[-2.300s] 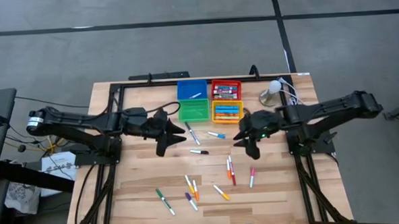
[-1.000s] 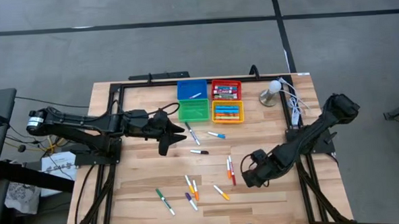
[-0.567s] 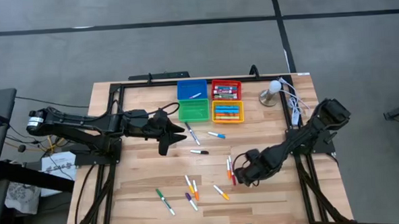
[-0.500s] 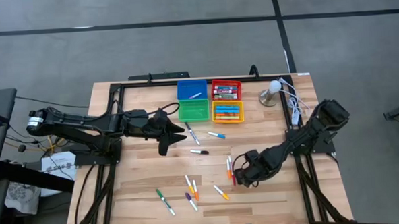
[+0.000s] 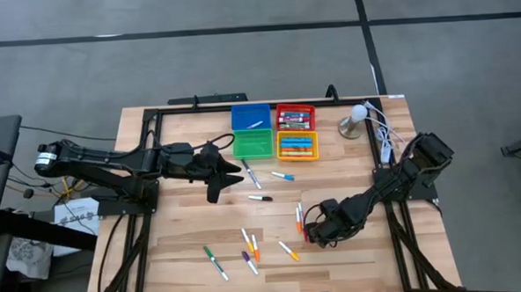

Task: Pick & Place Markers
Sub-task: Put the small pink highlighter pen into the blue bin

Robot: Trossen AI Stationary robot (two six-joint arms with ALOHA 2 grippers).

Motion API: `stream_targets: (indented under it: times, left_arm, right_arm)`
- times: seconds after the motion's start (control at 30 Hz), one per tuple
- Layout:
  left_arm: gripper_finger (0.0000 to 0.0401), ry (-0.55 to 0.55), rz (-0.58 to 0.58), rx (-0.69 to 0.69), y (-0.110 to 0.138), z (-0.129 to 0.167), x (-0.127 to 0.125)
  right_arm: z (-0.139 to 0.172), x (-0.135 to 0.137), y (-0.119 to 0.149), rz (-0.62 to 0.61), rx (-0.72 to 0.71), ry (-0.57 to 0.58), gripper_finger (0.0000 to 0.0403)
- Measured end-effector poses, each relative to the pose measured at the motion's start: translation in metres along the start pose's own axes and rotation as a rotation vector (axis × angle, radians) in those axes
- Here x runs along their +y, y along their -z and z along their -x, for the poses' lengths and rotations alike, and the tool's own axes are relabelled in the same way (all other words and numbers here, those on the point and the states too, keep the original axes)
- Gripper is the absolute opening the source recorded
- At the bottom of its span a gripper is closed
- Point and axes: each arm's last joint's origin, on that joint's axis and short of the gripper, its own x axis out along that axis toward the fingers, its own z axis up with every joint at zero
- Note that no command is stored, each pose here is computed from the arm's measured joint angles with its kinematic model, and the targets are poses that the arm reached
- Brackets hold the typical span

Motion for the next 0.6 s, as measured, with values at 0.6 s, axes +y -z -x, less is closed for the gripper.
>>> stream_targets:
  times: [0.6]
  left_arm:
    - [0.0172,0.000,0.000,-0.001,0.000,0.000,0.000]
  right_arm:
    - [-0.002,-0.002,0.013,-0.028,-0.022,-0.029,0.0148]
